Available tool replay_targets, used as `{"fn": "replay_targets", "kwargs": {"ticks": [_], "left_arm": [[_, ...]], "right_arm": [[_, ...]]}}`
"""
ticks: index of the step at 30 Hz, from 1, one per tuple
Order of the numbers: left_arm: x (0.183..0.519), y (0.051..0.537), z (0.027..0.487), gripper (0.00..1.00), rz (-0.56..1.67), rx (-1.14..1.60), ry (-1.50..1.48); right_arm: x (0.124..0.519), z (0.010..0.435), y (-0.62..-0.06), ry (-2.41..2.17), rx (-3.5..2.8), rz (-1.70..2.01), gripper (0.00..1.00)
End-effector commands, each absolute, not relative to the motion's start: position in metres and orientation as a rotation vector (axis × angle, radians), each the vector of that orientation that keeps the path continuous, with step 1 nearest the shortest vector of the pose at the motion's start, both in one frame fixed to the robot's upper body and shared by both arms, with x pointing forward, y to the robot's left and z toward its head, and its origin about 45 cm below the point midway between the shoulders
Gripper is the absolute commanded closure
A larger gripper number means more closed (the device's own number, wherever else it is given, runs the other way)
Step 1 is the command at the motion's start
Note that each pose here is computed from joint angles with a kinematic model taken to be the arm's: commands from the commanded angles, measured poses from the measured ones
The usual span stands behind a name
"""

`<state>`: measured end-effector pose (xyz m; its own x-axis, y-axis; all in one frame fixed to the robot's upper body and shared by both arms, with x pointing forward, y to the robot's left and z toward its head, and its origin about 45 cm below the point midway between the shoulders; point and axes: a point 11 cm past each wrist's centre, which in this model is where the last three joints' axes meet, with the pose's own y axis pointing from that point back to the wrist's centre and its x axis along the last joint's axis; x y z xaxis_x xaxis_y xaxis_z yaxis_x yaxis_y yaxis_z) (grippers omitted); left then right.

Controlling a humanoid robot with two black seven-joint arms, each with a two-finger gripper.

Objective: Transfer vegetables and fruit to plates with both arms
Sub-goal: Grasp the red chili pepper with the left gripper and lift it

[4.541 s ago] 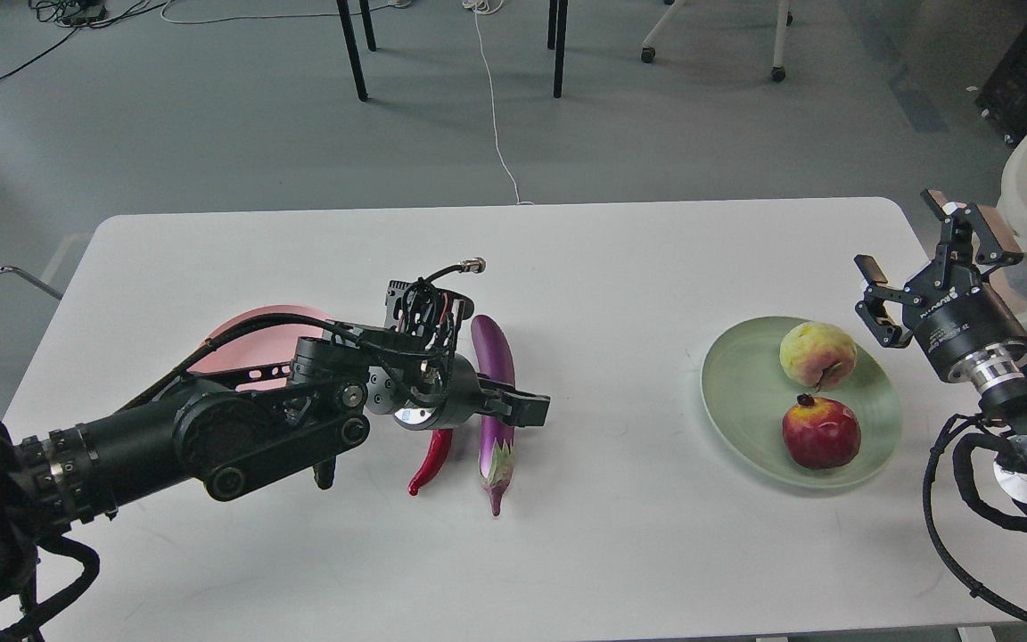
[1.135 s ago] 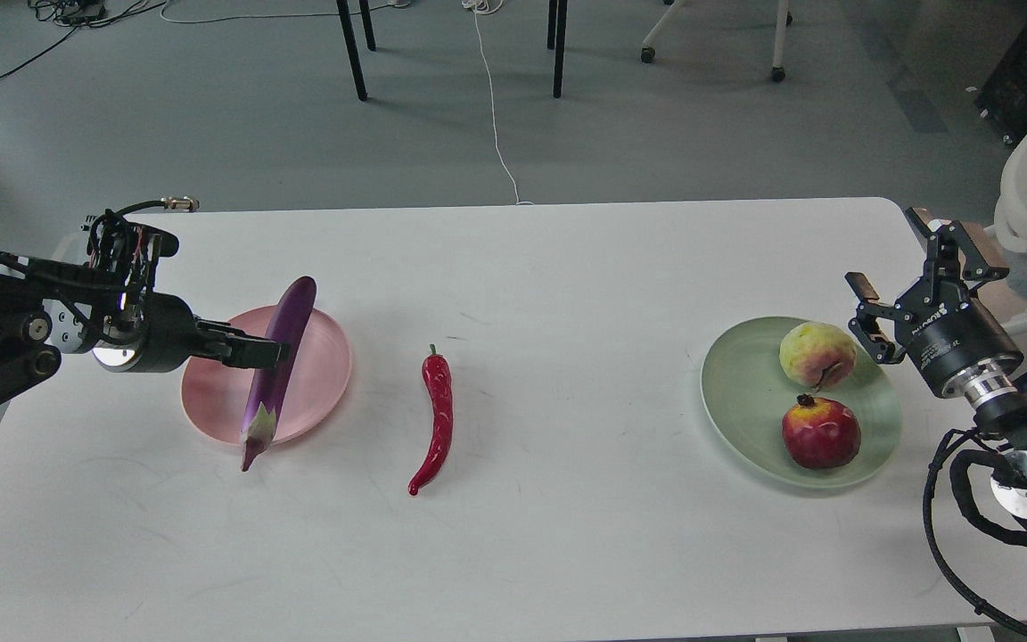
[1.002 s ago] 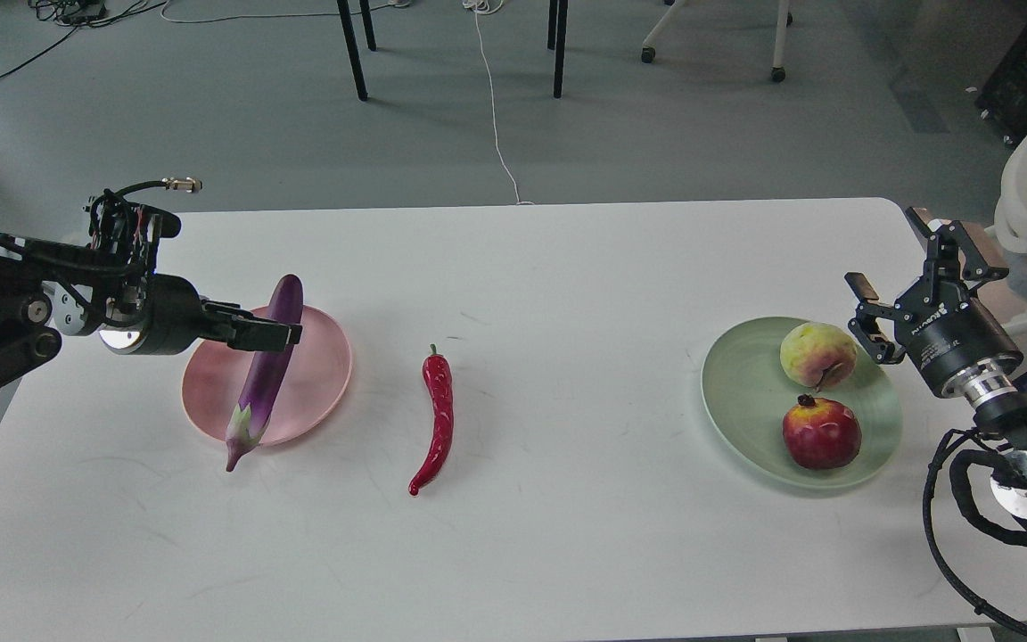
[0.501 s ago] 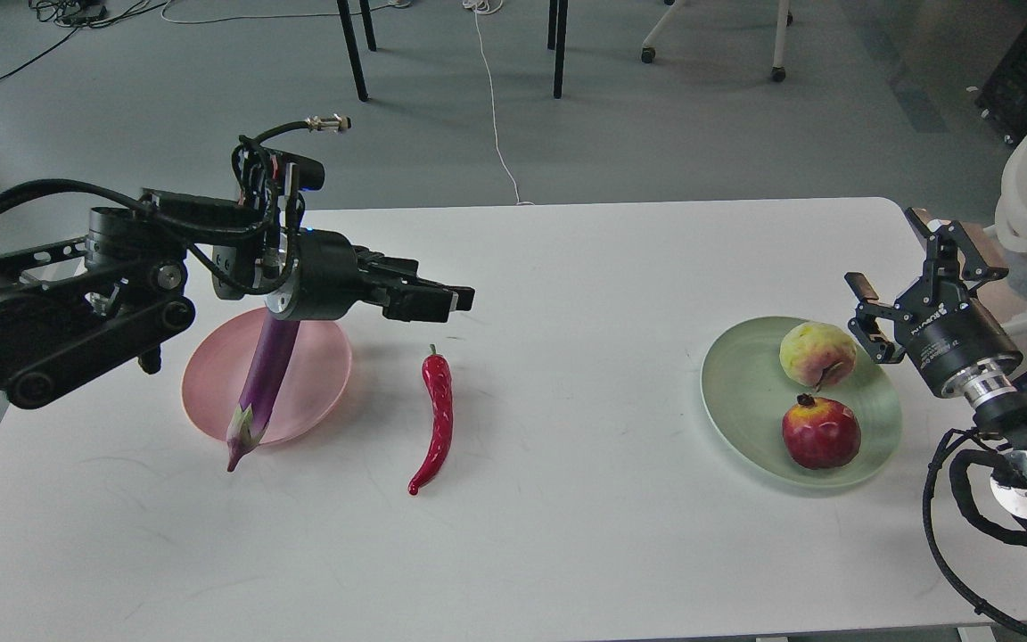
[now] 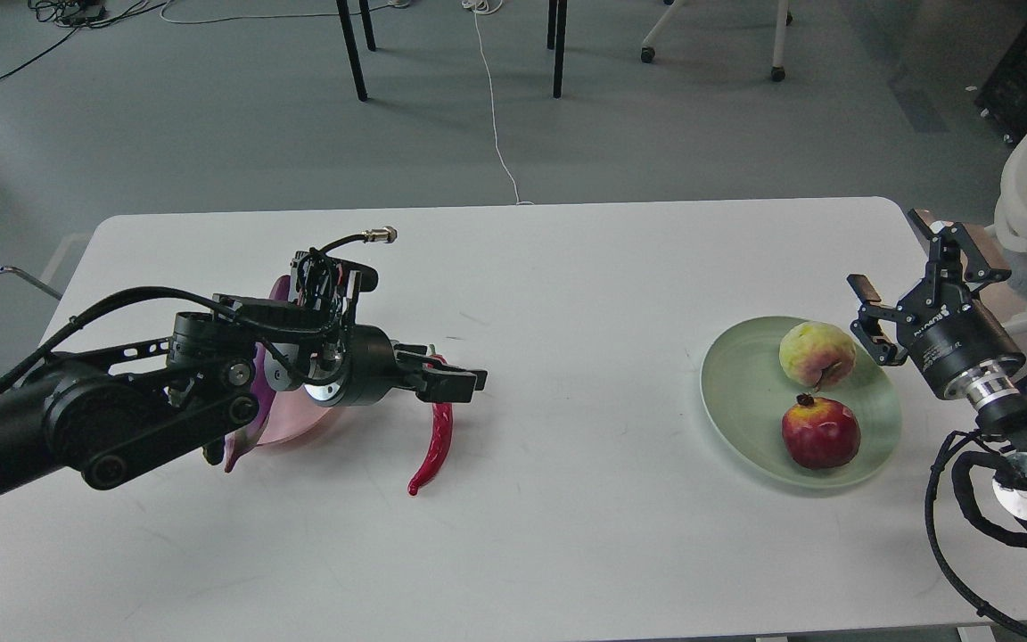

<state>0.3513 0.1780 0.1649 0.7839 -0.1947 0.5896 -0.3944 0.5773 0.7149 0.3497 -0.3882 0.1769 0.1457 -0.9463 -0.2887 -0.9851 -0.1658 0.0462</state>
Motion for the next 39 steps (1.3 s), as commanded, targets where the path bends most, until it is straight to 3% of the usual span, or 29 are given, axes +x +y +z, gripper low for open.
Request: {"fn": "replay_targets", "kwargs": {"ticks": [1,20,28,30,34,37,39], "left_arm": [[0.351,0.184,0.154,0.0,0.115,1.01,-0.703],[0.348,0.184,0.132,0.01,0.104,1.043,-0.661],[0.346,0.179,0.125,0.08,0.094,1.061,-0.654],[0.345,0.178,0.122,0.14,0.087,1.068,-0.653],[0.347,0.18,0.12,0.37,0.09,1.076,-0.65],[0.347,0.181,0.121,0.68,0.086,1.086,-0.658],[0.348,0.182,0.12,0.75,0.081,1.101,-0.674]], "right_arm": [[0.35,0.177,-0.388,1.921,-2.256,0.379,0.01],[0.35,0.176,-0.386,1.916,-2.255,0.385,0.01],[0.349,0.175,-0.386,1.918,-2.255,0.385,0.01],[0.349,0.175,-0.386,1.918,-2.257,0.384,0.01],[0.348,0.174,-0.388,1.924,-2.256,0.387,0.01],[0.347,0.173,-0.388,1.924,-2.258,0.39,0.01],[0.346,0.173,-0.388,1.926,-2.256,0.393,0.01]]}}
